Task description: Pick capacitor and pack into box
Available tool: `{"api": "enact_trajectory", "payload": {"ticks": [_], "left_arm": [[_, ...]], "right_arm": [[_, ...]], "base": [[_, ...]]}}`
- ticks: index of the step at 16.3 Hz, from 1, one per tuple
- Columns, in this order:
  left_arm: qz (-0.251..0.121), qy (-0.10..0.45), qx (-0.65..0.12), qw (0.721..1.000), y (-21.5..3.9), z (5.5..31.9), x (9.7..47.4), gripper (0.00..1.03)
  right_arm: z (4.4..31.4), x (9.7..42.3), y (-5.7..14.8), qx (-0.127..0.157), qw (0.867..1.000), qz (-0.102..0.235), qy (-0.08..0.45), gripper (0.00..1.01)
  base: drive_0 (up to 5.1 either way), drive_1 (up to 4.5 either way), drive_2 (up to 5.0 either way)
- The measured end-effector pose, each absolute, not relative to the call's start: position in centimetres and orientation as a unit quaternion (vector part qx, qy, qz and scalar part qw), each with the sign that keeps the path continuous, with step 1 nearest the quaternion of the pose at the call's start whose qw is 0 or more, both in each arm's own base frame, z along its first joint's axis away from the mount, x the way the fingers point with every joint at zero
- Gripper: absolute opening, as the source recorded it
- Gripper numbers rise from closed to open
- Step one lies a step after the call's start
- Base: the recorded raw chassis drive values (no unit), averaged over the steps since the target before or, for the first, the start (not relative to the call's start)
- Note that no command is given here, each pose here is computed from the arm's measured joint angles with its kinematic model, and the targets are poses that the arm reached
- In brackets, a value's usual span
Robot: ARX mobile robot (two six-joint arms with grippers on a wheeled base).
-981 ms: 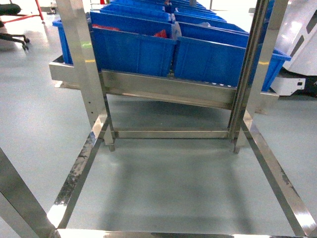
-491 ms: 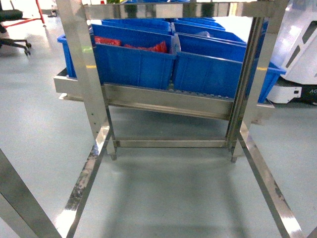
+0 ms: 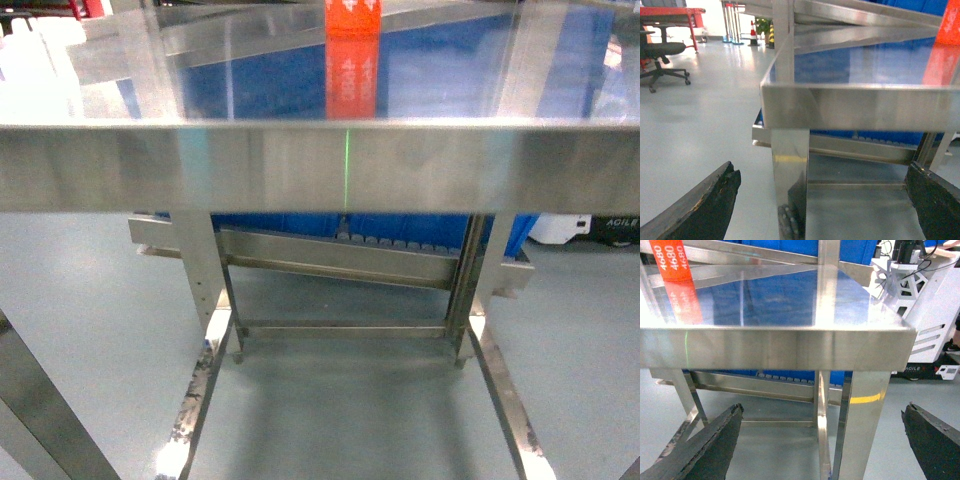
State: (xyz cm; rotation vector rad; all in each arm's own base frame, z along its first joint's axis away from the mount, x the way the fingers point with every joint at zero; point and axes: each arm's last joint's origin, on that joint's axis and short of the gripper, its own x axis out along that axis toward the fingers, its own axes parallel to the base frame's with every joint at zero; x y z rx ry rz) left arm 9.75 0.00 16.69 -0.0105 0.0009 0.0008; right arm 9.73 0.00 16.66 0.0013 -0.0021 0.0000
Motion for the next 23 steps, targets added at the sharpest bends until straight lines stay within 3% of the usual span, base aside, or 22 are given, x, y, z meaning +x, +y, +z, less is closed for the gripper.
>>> {"api": "enact_trajectory", "payload": {"ticks": [23], "left_arm": [[0.0, 0.0, -0.005, 1.0, 0.0, 16.7, 9.75, 0.98]], "right_arm": [[16.66, 9.73, 0.0, 0.001, 1.0, 0.0, -0.001, 0.98]], "base": [[0.0, 0.0, 0.0]]}}
